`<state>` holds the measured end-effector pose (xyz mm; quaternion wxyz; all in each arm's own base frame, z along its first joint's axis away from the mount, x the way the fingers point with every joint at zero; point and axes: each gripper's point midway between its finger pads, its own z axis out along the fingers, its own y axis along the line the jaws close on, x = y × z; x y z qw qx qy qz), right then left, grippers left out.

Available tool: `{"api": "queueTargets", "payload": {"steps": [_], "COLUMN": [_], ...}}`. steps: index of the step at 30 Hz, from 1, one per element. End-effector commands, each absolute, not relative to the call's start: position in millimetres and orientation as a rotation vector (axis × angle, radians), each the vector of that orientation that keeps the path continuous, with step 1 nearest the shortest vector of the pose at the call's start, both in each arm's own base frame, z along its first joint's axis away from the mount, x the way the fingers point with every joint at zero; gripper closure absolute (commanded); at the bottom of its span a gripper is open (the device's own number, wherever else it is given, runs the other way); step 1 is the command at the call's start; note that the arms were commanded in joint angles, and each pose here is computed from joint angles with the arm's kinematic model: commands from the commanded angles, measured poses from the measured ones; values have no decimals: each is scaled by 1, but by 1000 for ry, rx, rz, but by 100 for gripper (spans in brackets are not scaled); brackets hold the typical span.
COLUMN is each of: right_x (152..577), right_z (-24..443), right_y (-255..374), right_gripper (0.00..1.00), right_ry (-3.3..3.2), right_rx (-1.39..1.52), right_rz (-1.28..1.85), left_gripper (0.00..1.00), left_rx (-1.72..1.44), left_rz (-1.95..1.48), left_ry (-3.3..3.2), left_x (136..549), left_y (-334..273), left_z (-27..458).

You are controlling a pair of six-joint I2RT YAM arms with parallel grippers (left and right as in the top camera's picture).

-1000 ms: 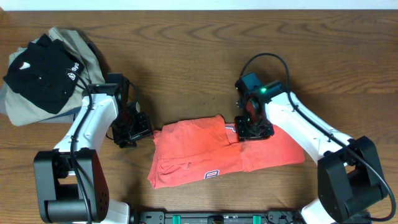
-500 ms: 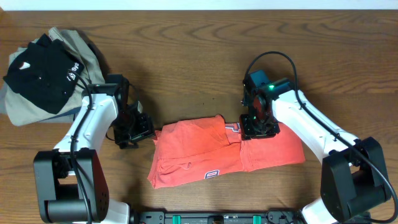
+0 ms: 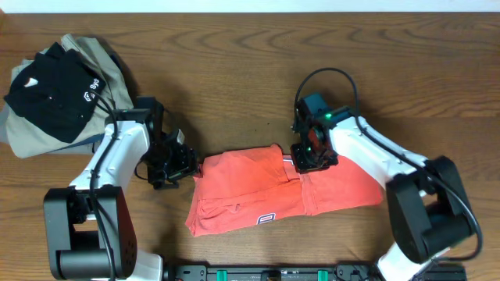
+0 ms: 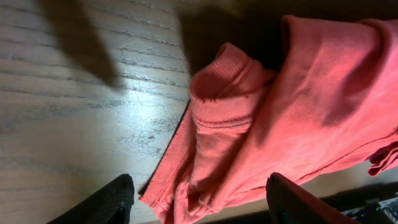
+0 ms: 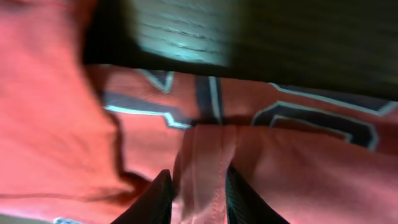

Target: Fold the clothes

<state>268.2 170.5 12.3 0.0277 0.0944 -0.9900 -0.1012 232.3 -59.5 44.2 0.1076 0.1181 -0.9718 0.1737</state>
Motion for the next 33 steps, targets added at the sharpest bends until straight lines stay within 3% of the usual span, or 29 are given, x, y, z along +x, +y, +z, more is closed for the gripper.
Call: {"api": "queueTargets", "payload": {"steps": [1, 8, 14, 18, 23, 28, 33], "right_x": [267, 288, 313, 314, 302, 294, 289], "right_z": [7, 28, 94, 130, 156, 171, 172], "right_y": [173, 167, 140, 112, 71, 39, 15], "right_gripper": [67, 48, 43, 43, 42, 41, 40], "right_ry": [-3050, -3096, -3184, -3239, -3293, -3329, -3316], "right_rx": [327, 267, 131, 20, -109, -211, -301], "right_rz": [-317, -343, -367, -378, -280, -193, -129], "left_gripper": [30, 29, 31, 48, 93, 94, 94], "left_rx": [333, 322, 224, 141, 106, 311, 533], "left_rz": [555, 634, 634, 609, 556, 431, 188], "left_ry": [-2837, -2833, -2866, -2893, -2908, -2959, -3062], "left_x": [224, 216, 213, 213, 212, 235, 280], "left_y": [-64, -74, -87, -96, -97, -72, -20], "left_z": [39, 20, 8, 5, 2, 10, 51]}}
